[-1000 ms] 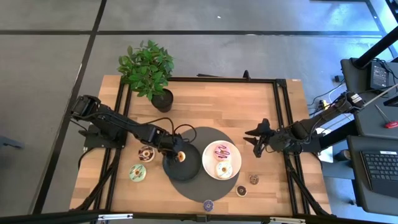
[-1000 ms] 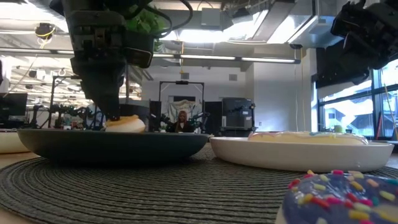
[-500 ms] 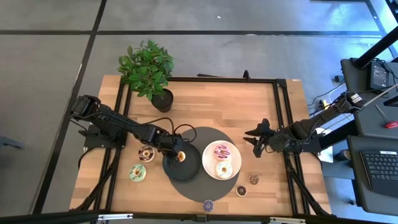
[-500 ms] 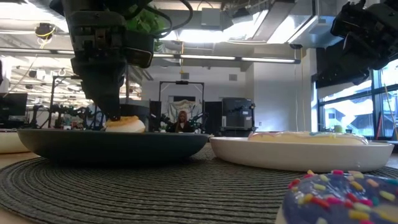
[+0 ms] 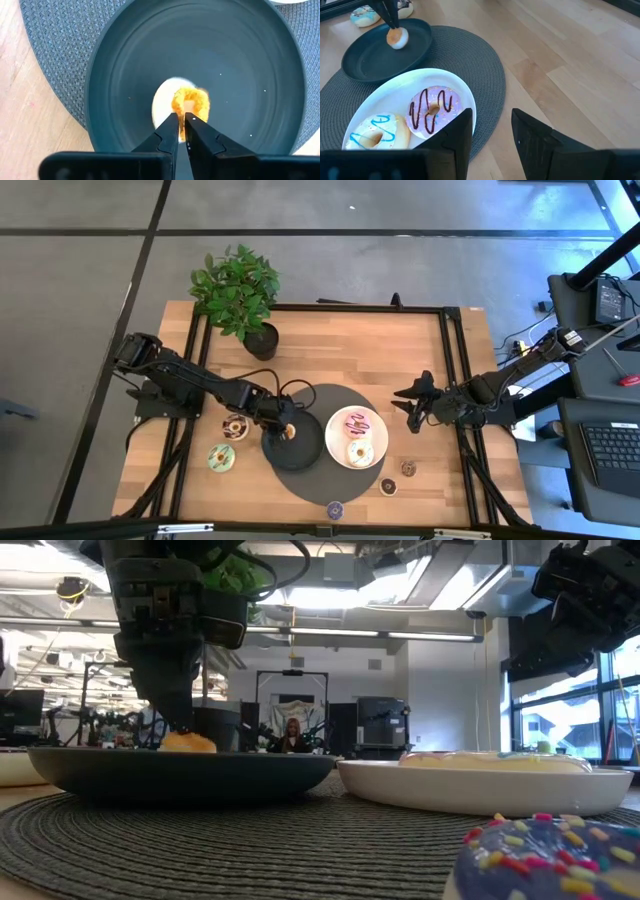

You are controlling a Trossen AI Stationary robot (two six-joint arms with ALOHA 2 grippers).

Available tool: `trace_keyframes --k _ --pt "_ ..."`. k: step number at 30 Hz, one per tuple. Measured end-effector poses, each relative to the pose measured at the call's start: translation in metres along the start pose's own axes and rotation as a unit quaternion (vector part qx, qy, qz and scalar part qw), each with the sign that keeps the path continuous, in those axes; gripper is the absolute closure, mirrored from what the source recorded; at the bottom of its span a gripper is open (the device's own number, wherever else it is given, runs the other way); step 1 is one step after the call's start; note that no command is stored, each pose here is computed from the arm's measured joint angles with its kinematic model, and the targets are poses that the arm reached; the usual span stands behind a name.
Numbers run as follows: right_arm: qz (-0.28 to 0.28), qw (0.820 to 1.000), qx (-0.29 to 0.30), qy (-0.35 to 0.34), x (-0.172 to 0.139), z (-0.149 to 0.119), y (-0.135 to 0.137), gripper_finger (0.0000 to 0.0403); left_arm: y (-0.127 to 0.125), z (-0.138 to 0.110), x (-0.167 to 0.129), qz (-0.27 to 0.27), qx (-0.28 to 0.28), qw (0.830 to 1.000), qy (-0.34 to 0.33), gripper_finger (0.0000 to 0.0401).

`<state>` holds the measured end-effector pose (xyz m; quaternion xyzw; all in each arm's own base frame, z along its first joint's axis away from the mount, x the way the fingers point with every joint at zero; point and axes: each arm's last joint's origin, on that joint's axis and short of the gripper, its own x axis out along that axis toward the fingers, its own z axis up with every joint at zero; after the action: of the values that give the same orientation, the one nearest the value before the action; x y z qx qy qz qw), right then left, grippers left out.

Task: Pick & Place donuts
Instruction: Put the small orange donut onto the black plate, then put the large black donut onto the white plate

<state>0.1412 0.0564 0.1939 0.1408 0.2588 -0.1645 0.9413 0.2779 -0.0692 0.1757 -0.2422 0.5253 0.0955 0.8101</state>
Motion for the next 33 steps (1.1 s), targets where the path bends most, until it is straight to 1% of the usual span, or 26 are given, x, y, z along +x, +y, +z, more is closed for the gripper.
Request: trace_keyframes --k 9,12,15,18,20,23,26,29,33 --pt "0.0 1.0 0.0 0.0 0.0 0.0 0.0 0.0263 0.001 0.0 0.0 0.001 0.003 1.0 0.0 0.0348" --pt "0.0 1.0 0.0 0.0 0.0 0.0 0.0 0.0263 0.004 0.001 -0.006 0.009 0.013 1.0 0.0 0.0343" --pt "0.0 1.0 0.0 0.0 0.0 0.0 0.0 0.0263 0.01 -0.001 -0.016 0.026 -0.001 1.0 0.005 0.0339" --pt "0.0 1.0 0.003 0.0 0.0 0.0 0.0 0.0263 0.015 -0.008 -0.029 0.052 -0.014 0.998 0.022 0.0337" --pt "0.001 1.0 0.003 0.0 0.0 0.0 0.0 0.0263 0.02 -0.015 -0.035 0.087 -0.023 0.995 0.037 0.0337" --pt "0.002 1.0 0.003 0.002 0.0 0.0 0.0 0.0263 0.026 -0.027 -0.043 0.143 -0.045 0.986 0.066 0.0336" --pt "0.003 1.0 0.004 0.002 0.0 0.0 0.0 0.0263 0.03 -0.037 -0.047 0.184 -0.073 0.975 0.099 0.0329" --pt "0.003 1.0 0.004 0.002 0.0 0.0 0.0 0.0263 0.029 -0.046 -0.05 0.206 -0.08 0.968 0.119 0.0316" --pt "0.003 1.0 0.015 0.002 0.0 0.0 0.0 0.0263 0.026 -0.053 -0.051 0.214 -0.076 0.966 0.127 0.0292"
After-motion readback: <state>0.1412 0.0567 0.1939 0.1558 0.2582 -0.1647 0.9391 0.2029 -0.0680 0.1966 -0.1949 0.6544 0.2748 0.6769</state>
